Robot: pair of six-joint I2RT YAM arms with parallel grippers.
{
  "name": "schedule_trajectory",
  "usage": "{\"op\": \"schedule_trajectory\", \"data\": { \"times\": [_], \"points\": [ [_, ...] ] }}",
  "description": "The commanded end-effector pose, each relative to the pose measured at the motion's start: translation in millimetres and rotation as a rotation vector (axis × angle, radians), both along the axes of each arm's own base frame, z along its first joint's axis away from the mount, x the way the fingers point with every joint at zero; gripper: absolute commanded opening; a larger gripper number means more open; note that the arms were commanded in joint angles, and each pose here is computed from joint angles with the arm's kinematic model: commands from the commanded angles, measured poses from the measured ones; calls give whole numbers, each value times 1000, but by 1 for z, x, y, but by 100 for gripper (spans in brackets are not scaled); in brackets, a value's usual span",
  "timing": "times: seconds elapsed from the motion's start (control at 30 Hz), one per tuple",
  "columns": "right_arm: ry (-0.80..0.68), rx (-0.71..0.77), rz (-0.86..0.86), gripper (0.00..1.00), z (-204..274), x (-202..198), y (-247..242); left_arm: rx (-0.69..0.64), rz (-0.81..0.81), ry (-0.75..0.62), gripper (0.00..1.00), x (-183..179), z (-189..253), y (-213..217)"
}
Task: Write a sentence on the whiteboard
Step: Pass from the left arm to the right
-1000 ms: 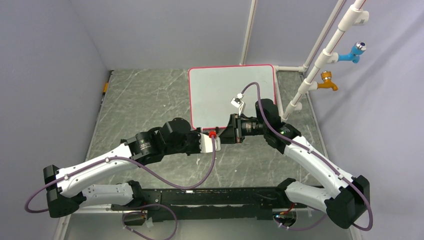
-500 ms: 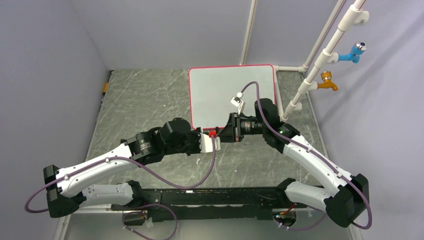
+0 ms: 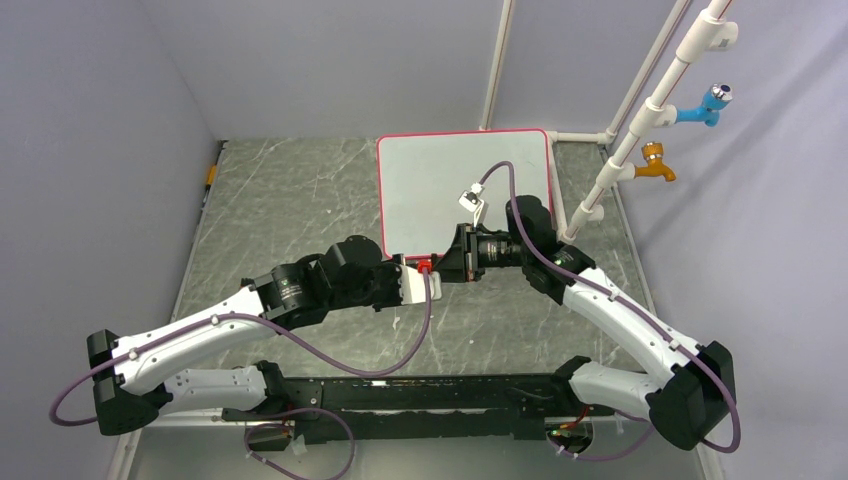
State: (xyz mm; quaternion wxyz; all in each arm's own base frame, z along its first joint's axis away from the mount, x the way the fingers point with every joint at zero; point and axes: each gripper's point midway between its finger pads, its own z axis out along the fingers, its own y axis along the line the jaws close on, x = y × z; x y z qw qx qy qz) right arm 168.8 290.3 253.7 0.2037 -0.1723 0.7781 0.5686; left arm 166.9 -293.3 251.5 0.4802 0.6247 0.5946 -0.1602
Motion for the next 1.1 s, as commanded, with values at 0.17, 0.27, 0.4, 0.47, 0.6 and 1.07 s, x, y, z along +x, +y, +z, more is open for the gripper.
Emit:
{"op": "schedule_trajectory", "data": {
  "times": [0.17,0.27,0.4,0.47,0.6,1.07],
  "points": [
    [-51,36,-7,20,15,5,6,-61,31,-18,0,7,21,-9],
    [-51,34,-9,18,14,5,6,-59,32,-14,0,7,20,-9],
    [-47,30,-10,14,12,5,7,-57,60,-24,0,11,21,-7],
    [-46,29,-11,14,12,5,7,-56,65,-26,0,12,21,-7],
    [-42,25,-5,18,10,4,8,-50,74,-29,0,14,20,-7],
    [-33,20,22,22,7,2,13,-29,81,-35,0,17,14,-7]
  ]
}}
